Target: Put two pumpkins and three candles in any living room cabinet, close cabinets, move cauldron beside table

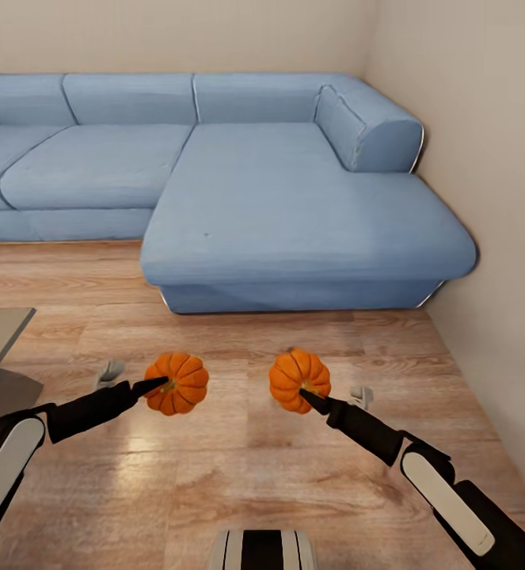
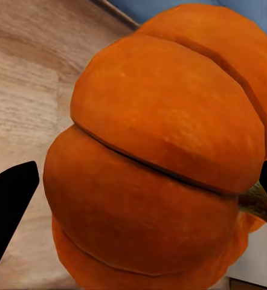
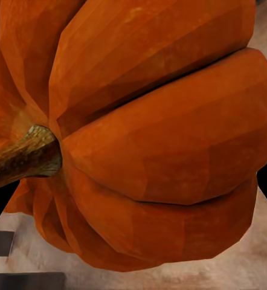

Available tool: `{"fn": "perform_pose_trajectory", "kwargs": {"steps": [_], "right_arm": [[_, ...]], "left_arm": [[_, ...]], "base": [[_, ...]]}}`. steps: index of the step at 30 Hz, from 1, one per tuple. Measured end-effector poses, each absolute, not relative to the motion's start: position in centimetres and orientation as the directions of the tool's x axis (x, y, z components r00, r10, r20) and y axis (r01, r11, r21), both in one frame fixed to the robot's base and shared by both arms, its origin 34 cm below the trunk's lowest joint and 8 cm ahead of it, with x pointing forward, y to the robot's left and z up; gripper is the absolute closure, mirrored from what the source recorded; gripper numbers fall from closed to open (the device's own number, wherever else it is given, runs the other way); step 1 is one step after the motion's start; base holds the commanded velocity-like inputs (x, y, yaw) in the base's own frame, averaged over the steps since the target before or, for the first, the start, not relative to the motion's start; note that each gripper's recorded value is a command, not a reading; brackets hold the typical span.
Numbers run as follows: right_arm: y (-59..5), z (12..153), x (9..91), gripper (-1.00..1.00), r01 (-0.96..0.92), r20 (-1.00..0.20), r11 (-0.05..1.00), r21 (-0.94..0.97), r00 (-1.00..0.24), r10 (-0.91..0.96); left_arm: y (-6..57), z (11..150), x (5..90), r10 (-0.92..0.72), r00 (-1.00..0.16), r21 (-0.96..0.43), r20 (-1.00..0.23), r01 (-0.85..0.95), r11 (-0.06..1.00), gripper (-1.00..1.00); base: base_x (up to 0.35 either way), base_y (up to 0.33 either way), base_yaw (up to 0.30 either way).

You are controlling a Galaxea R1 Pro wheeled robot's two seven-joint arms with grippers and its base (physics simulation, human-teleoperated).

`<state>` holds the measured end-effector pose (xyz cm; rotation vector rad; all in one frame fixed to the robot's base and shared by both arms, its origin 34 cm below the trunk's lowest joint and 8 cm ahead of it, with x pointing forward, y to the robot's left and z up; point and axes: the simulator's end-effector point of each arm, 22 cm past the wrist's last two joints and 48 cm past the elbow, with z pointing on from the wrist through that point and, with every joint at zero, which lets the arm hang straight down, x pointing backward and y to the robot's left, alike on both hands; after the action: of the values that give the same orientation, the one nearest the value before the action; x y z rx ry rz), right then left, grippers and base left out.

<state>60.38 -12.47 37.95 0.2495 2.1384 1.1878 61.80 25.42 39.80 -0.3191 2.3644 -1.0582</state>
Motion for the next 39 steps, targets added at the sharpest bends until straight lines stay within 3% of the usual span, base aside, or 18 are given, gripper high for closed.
{"fn": "perform_pose_trajectory", "kwargs": {"steps": [17, 28, 39], "right_arm": [[-15.2, 36.7, 60.3, 1.00, -0.092, -0.476, 0.638, 0.764, -0.749, 0.461], [-15.7, 38.1, 60.6, 1.00, -0.098, -0.492, 0.643, 0.759, -0.734, 0.469], [-15.9, 40.1, 60.9, 1.00, -0.123, -0.518, 0.645, 0.754, -0.715, 0.470]], "left_arm": [[23.1, 43.6, 62.1, -0.428, -0.813, -0.775, -0.396, 0.046, 0.630, 1.00], [23.8, 45.1, 62.5, -0.431, -0.793, -0.744, -0.431, 0.042, 0.667, 1.00], [22.0, 47.1, 62.5, -0.426, -0.782, -0.748, -0.454, 0.075, 0.659, 1.00]], "base": [[0.000, 0.000, 0.000], [-0.004, 0.000, 0.000], [-0.304, 0.000, 0.000]]}}
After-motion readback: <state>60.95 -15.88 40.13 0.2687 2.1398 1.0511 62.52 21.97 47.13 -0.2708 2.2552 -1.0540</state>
